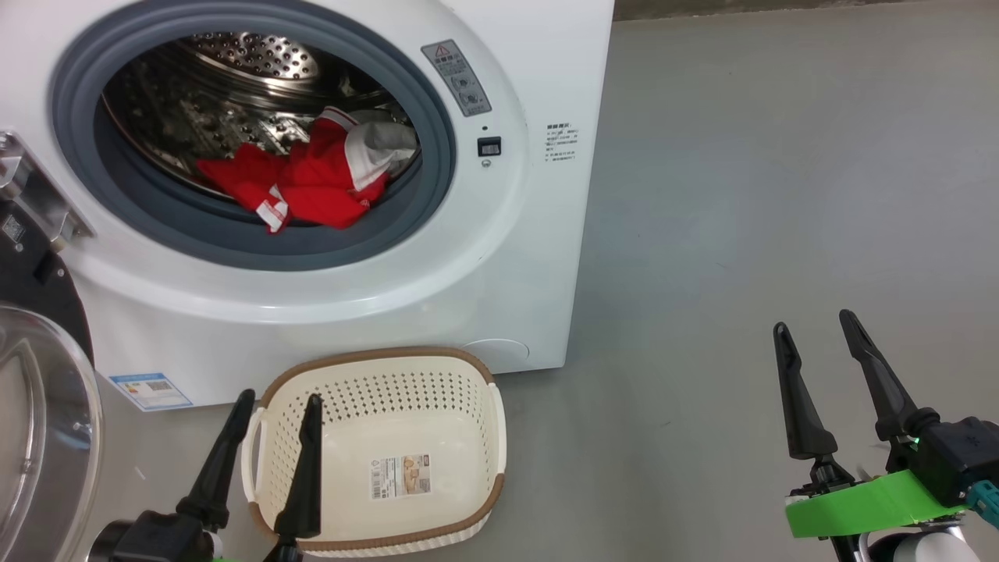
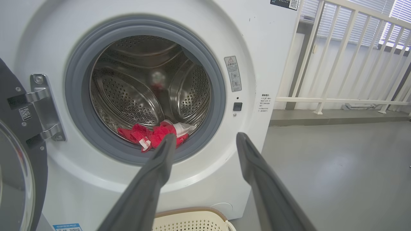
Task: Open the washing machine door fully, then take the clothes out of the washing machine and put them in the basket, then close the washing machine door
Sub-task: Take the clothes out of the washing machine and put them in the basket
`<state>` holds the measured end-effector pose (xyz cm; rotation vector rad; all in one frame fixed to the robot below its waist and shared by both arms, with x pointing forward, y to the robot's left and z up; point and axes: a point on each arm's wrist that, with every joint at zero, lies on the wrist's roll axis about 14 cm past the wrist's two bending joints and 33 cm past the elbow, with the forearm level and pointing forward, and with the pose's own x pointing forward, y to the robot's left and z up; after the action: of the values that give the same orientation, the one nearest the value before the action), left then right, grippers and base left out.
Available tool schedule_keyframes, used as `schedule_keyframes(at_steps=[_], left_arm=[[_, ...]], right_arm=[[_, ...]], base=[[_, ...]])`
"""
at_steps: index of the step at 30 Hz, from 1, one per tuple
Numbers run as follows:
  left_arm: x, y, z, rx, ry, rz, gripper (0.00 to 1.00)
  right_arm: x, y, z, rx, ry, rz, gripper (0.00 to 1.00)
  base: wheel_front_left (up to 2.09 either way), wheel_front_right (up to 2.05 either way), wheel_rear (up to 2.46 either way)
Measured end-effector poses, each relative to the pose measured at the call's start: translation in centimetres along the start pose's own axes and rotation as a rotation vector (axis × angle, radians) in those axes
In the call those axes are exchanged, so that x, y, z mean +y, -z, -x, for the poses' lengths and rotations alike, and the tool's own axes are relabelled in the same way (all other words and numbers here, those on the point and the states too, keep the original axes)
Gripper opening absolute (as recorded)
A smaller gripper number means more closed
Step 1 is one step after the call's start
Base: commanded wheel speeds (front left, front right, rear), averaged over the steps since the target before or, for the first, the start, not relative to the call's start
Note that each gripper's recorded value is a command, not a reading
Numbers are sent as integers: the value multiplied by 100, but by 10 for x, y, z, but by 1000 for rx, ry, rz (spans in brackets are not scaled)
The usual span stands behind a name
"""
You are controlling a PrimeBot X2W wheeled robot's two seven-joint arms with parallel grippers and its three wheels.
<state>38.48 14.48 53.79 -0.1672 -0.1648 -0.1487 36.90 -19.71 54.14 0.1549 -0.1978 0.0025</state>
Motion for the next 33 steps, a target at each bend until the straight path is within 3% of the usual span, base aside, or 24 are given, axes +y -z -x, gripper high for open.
schedule_keyframes(at_steps=[33], left_arm=[[14, 9, -13, 11, -87, -8, 100]], right_arm=[[5, 23, -14, 54, -17, -3, 100]], base=[[5, -5, 0]])
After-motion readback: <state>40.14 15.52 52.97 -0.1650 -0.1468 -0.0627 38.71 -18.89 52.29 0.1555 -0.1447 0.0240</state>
